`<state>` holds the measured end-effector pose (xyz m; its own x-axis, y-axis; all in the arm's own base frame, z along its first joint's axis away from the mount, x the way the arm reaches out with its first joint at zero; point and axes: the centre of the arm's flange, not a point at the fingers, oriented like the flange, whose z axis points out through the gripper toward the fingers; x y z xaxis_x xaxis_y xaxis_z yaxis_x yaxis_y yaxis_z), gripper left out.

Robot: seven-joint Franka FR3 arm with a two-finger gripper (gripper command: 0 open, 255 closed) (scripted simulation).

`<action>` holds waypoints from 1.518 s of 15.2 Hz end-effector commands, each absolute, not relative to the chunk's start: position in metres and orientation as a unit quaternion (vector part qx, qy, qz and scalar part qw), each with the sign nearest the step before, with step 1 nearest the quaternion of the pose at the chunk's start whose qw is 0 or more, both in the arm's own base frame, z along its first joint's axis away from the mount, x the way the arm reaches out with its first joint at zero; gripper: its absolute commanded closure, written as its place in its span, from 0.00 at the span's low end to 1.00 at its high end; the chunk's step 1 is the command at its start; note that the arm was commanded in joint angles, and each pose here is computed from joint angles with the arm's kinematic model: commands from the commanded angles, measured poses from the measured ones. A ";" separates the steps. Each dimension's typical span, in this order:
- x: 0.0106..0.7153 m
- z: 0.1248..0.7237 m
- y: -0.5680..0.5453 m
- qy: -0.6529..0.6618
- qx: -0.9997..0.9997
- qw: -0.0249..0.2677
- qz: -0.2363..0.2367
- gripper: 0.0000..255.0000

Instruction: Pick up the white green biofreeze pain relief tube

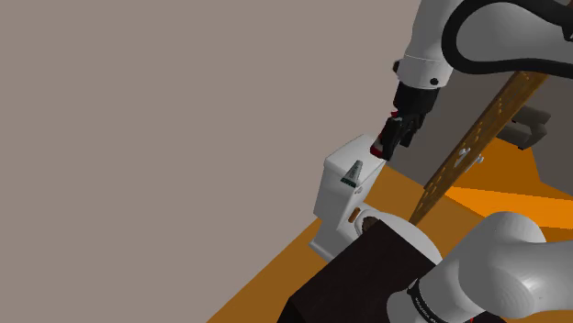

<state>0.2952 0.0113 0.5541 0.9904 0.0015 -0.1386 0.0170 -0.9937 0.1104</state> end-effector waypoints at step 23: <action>0.385 0.340 -0.117 -0.243 0.960 0.113 0.081 0.00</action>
